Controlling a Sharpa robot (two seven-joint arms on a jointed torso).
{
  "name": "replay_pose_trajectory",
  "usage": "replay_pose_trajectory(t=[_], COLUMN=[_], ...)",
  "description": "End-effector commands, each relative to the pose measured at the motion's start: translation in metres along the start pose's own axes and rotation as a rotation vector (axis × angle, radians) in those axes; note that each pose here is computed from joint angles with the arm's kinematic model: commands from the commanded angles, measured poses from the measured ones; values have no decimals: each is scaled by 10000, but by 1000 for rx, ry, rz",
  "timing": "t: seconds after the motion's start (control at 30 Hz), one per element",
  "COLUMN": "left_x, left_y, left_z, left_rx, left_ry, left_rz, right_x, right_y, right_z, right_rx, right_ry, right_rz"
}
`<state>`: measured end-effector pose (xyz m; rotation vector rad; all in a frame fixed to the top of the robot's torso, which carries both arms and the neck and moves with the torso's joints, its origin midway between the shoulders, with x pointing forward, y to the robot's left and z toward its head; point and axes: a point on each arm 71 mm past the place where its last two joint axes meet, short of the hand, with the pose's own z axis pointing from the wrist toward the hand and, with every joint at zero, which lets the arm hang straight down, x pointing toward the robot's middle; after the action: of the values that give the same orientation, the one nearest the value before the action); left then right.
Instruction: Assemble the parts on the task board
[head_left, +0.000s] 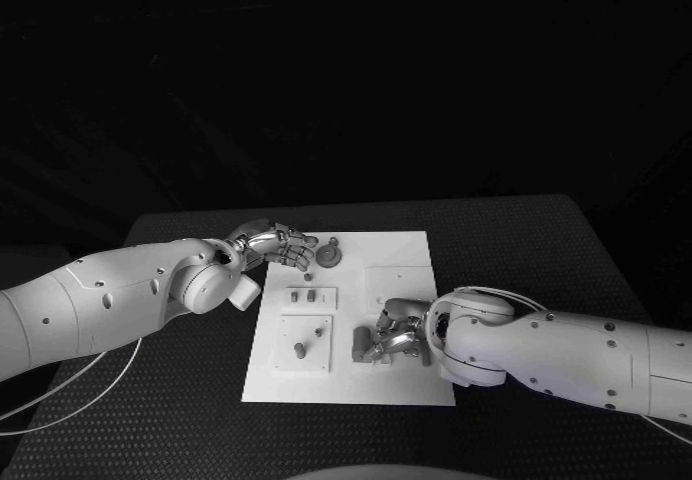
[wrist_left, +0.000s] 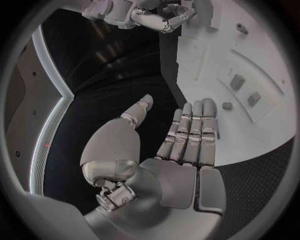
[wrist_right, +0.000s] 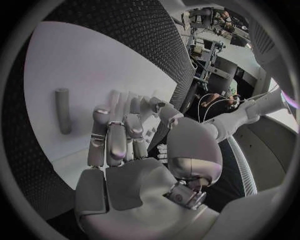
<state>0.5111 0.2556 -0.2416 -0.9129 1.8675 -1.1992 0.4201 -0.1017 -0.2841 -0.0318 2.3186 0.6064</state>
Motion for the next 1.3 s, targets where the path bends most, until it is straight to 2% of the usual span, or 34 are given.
replay_pose_trajectory(t=[0.03,0.27,0.6,1.03,1.3], left_x=[19,20,22,10,-1], left_y=[-13,-10,-9,-3,1], left_z=[3,-2,1,-1,-2], left_rx=[6,3,2,-1,-2], left_ry=[20,25,28,26,22], left_rz=[1,3,5,7,8], right_x=[-28,-65,-39,-47,-34], right_y=[-11,-72,-69,-100,-119], right_z=[13,37,49,24,-6], right_rx=[19,39,32,27,19], right_ry=[-37,-57,-19,-32,-19], right_rz=[-15,-30,-39,-25,1])
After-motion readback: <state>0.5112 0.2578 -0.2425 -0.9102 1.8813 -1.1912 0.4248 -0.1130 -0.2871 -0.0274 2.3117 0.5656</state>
